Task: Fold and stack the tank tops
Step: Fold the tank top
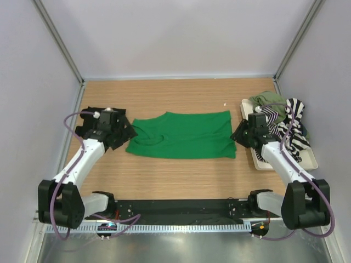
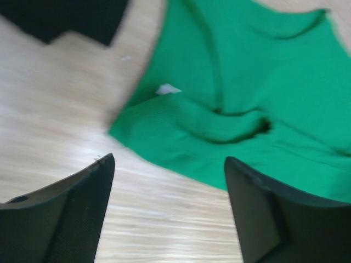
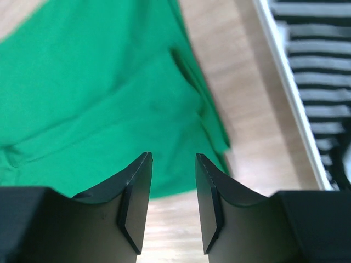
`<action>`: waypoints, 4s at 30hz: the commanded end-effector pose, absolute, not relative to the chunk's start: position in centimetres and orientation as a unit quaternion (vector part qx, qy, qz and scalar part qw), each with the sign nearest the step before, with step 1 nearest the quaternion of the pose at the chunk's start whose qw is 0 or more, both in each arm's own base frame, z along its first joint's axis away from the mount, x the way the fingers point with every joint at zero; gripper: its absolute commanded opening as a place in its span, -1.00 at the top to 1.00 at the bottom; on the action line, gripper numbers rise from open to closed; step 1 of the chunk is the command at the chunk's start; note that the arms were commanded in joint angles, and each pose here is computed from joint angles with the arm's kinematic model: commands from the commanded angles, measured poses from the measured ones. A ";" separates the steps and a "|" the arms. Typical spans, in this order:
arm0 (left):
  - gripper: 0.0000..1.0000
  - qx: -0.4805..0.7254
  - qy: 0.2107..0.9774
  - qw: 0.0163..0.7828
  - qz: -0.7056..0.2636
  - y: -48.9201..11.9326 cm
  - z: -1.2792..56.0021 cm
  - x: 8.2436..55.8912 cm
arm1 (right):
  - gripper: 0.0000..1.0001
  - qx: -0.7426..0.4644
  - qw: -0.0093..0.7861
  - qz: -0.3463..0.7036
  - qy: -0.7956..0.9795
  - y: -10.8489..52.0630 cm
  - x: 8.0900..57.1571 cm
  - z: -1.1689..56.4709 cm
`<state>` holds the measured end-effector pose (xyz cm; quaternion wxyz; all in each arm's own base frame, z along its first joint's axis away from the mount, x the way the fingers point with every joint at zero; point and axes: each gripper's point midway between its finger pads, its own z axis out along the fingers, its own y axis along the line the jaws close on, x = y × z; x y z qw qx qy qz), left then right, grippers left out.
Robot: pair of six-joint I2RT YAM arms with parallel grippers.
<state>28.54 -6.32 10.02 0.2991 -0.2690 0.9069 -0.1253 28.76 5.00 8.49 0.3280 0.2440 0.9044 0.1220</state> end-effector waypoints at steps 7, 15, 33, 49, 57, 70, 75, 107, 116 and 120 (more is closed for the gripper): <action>-0.81 -0.168 0.885 0.376 -0.218 -14.1 17.9 39.6 | 0.05 0.190 0.401 0.126 0.887 5.6 39.6 13.8; -0.65 -0.132 0.902 0.344 -0.228 -19.2 14.4 45.9 | -0.06 0.206 0.392 0.080 0.893 4.6 45.8 12.2; -0.47 -0.060 0.924 0.302 -0.226 -26.2 9.3 51.9 | 0.09 0.212 0.332 0.009 0.919 3.4 50.6 4.8; -0.13 -0.066 0.944 0.281 -0.159 -25.3 6.0 51.8 | 0.78 0.200 0.335 0.031 0.920 4.7 52.0 3.9; -0.09 -0.077 0.948 0.283 -0.127 -24.0 5.3 51.4 | 0.86 0.196 0.335 0.034 0.921 5.3 52.0 3.9; 1.00 -0.061 0.950 0.281 -0.125 -25.1 5.4 51.5 | 0.98 0.193 0.350 0.026 0.916 5.1 51.8 5.5; 1.00 -0.058 0.946 0.296 -0.117 -24.5 7.2 51.4 | 0.98 0.199 0.365 0.024 0.909 4.8 51.4 6.7; 0.33 -0.056 0.923 0.361 -0.122 -23.3 10.6 45.4 | 0.97 0.217 0.398 0.063 0.889 4.7 44.1 10.2; -0.01 -0.039 0.936 0.335 -0.099 -25.2 7.9 49.1 | 0.98 0.217 0.399 0.063 0.889 4.8 44.7 10.2; 0.01 -0.051 0.946 0.312 -0.076 -24.9 6.4 49.4 | 0.98 0.215 0.398 0.065 0.890 4.9 44.8 10.1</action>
